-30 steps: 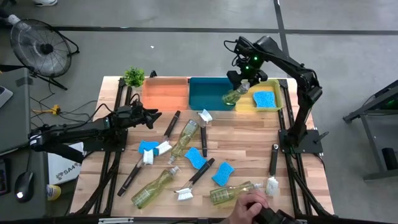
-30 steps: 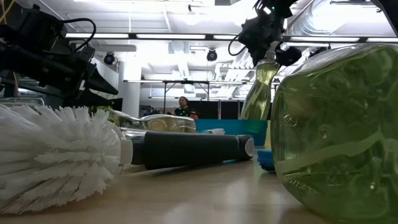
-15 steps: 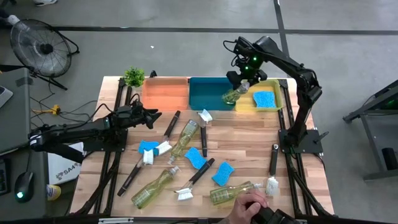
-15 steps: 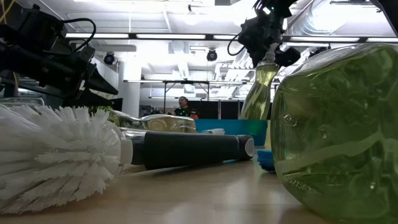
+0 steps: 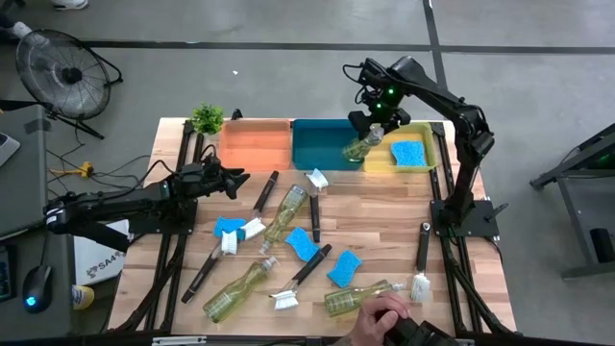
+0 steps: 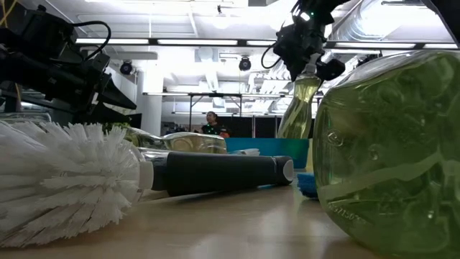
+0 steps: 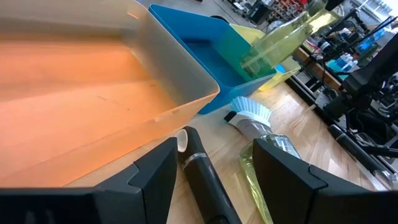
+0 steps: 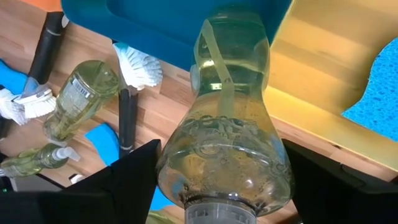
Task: Pick & Place Kitchen Sink Supplies
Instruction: Put the green dishwashing liquid bottle into the blue bin
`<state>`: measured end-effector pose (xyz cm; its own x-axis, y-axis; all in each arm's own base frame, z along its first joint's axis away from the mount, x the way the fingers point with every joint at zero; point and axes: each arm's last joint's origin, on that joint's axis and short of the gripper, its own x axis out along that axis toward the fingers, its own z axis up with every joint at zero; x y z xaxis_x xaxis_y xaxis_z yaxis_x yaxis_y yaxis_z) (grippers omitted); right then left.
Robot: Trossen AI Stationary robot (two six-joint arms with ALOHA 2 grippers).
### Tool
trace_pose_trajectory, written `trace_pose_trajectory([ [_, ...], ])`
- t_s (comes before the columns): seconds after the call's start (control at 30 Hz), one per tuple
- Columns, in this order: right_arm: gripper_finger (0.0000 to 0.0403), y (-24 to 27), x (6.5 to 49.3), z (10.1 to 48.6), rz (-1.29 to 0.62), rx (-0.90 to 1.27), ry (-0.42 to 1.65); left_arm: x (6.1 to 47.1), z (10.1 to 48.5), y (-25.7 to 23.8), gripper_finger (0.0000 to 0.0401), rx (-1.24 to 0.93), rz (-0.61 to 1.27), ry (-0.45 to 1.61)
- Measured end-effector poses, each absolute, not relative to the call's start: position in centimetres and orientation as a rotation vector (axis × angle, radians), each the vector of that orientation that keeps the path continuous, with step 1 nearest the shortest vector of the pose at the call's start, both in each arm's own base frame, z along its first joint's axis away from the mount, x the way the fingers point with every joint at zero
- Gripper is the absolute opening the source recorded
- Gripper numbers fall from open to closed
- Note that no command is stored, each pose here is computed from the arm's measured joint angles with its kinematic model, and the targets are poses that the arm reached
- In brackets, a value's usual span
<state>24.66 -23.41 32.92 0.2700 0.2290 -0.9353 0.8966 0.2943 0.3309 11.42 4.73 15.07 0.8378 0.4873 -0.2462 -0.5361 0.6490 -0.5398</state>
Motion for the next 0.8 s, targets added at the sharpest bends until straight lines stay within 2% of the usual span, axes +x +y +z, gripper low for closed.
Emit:
trace_pose_trajectory([
  [0.8, 0.0302, -23.86, 25.44, 32.99, -0.594, 1.115, 1.175, 11.42, 15.09, 4.72, 0.0205, -0.639, 0.582, 0.081],
])
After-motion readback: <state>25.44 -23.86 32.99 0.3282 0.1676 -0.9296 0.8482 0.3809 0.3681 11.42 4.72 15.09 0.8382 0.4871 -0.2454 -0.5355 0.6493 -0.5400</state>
